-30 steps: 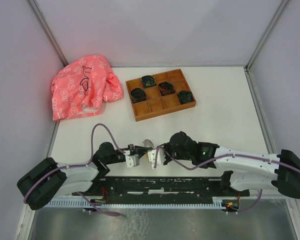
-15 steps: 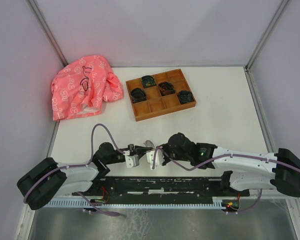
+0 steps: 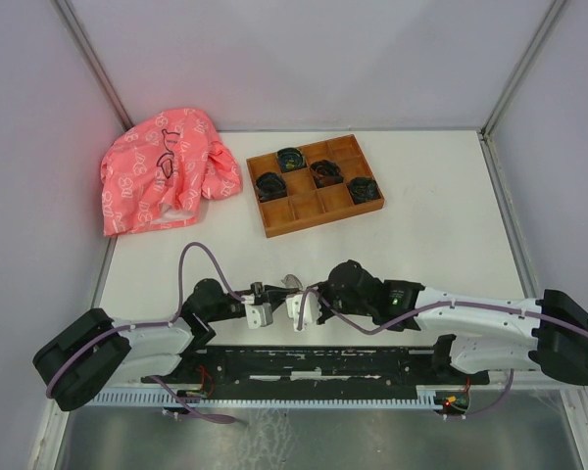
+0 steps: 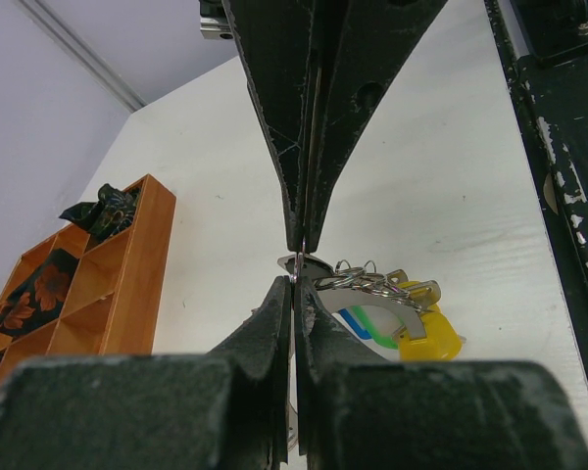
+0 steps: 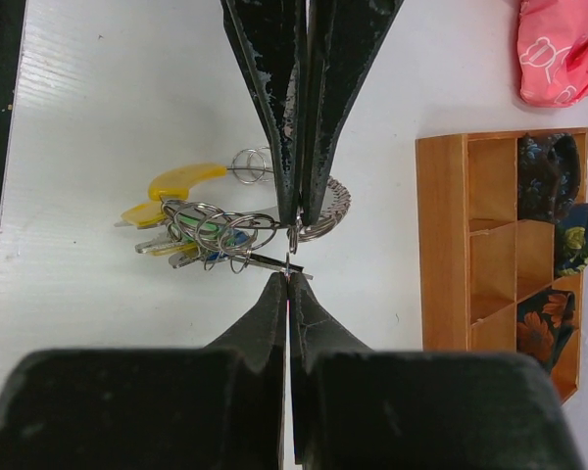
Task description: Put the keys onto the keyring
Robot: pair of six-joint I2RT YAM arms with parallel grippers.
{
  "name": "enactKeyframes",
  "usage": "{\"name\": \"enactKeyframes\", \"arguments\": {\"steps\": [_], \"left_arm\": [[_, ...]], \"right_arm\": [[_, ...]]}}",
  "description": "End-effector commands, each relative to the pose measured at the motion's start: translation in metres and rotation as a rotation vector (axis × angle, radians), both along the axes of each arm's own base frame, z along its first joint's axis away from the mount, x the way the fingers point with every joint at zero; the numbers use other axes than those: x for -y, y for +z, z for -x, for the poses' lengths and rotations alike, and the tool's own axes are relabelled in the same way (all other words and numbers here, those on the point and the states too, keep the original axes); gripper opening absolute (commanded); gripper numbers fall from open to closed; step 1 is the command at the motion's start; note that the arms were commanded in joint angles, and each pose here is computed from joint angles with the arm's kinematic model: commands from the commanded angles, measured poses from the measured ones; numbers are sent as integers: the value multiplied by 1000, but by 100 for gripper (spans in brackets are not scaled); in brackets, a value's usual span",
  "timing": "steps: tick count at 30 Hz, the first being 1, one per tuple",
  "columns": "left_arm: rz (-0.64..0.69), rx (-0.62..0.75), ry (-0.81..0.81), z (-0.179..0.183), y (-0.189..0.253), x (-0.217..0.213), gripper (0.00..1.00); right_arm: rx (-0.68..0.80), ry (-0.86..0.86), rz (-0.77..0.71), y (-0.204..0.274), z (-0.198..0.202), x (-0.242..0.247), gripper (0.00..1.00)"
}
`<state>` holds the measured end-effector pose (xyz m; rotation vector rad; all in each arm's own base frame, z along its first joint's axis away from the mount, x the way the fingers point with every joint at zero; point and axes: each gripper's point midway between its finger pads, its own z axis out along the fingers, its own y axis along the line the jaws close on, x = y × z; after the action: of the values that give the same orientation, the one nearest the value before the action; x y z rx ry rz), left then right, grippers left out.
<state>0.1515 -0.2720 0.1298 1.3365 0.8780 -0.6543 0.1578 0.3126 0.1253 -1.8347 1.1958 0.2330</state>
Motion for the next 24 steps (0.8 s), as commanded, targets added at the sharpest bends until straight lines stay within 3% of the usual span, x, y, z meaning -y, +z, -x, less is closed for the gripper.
{"name": "enactKeyframes", "arguments": {"steps": [1,24], "left_arm": [[58,72,-33,4,21,4,3],[53,65,-38,4,20,5,3]], "right_arm": [[10,-10,-67,18,-4,-14,1],[-6,-30,-119,28,-3,-15,1]]}}
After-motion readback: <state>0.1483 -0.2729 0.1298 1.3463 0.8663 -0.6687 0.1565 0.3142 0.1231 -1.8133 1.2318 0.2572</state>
